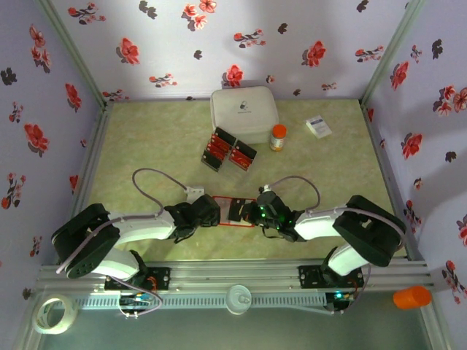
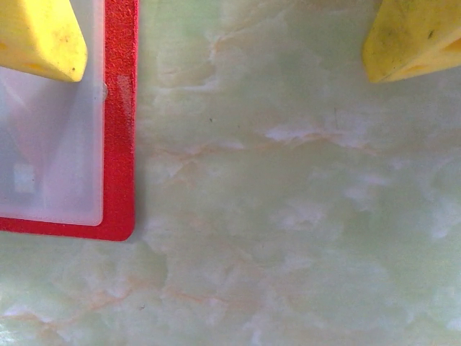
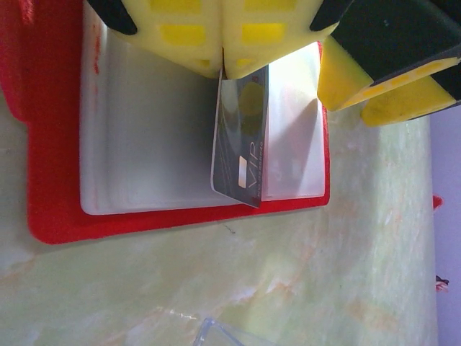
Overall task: Put the credit cards into the card holder
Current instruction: Insert the credit card into the card slot.
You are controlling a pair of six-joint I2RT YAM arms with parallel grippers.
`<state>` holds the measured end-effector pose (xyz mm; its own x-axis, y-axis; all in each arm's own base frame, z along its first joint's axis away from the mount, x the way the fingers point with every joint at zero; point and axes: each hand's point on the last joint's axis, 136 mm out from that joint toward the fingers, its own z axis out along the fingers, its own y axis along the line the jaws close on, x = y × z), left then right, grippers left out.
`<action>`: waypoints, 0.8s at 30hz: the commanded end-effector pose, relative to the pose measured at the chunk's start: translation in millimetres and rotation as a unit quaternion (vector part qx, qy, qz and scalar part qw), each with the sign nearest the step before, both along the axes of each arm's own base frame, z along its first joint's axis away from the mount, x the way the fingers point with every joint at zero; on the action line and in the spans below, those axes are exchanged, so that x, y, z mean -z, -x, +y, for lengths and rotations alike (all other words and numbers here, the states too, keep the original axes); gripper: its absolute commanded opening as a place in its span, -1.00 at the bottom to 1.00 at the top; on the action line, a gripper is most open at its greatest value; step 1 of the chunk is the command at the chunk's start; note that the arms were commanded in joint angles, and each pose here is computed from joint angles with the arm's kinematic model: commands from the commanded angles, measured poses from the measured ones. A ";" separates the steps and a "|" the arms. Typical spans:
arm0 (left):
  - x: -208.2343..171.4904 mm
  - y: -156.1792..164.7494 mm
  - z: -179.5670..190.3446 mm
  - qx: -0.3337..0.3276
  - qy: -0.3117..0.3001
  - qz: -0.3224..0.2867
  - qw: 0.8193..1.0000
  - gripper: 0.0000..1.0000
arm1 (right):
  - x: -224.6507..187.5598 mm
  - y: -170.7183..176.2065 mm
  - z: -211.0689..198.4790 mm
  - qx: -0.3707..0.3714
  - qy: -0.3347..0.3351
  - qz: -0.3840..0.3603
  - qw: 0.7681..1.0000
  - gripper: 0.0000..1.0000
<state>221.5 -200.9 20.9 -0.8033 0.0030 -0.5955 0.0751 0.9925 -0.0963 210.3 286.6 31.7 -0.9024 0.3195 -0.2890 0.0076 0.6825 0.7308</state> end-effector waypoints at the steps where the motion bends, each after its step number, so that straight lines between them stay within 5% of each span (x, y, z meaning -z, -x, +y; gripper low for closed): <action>1: 17.8 11.1 21.3 -0.013 -0.047 0.029 0.998 1.00 | 18.5 14.7 -11.7 -0.007 0.041 0.034 0.999 -1.00; 24: 19.3 10.7 20.2 -0.015 -0.045 0.029 0.998 1.00 | 31.1 20.7 2.3 -0.047 0.060 0.067 0.995 -1.00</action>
